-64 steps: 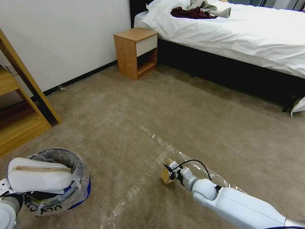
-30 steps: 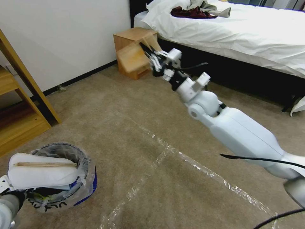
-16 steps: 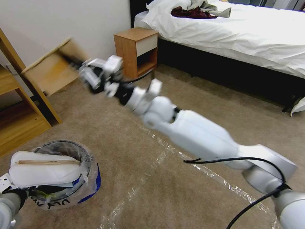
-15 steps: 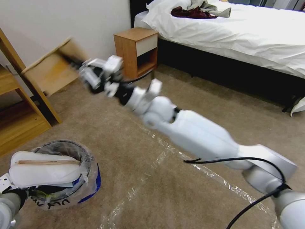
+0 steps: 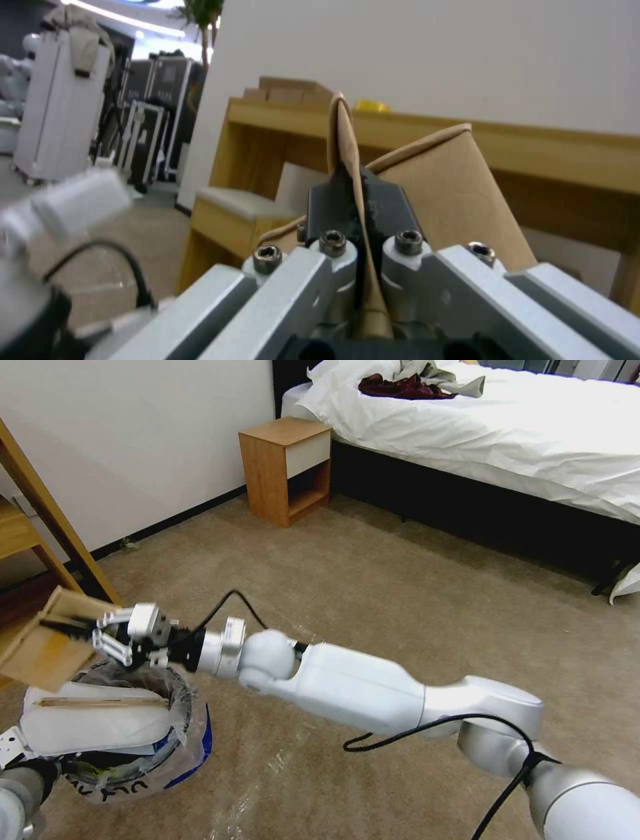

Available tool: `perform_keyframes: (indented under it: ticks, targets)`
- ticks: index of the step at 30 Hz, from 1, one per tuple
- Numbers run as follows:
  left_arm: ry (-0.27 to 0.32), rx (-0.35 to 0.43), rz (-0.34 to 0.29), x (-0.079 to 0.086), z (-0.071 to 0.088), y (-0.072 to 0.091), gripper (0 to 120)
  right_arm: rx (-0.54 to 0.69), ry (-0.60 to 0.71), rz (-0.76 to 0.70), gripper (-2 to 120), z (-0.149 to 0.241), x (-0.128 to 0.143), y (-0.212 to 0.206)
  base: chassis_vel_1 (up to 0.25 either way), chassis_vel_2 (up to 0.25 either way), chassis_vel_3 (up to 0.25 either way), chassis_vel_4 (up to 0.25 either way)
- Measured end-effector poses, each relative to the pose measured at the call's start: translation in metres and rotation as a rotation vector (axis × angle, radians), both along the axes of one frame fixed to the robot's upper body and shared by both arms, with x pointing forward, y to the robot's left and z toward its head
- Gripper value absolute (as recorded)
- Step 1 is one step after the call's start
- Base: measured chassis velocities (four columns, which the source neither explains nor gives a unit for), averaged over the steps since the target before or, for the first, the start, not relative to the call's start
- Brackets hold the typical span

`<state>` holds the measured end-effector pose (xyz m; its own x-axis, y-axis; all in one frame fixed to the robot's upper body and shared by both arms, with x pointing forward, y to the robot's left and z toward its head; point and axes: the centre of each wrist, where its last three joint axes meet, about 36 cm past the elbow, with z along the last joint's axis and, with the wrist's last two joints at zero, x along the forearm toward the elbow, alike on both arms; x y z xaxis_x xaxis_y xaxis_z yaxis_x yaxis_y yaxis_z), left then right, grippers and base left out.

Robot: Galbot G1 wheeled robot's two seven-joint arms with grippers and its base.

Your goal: Pick up the trash bin and place the garbage on the floor into it.

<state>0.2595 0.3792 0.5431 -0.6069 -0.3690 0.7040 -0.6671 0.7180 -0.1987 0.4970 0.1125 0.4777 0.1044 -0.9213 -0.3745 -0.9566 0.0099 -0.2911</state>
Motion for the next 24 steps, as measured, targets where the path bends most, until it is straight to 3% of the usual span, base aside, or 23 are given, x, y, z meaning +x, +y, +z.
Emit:
perform_keyframes:
  ticks: [9,24]
  targets:
    - [0.002,-0.001,-0.006,-0.001,0.0,-0.003,0,-0.031,-0.02,-0.015,0,-0.014,0.014,-0.003,0.0,0.0,0.0,0.0]
    - [0.003,0.001,-0.01,-0.002,0.001,-0.005,0,-0.09,-0.024,-0.017,0,-0.051,0.014,-0.014,0.0,0.0,0.0,0.0]
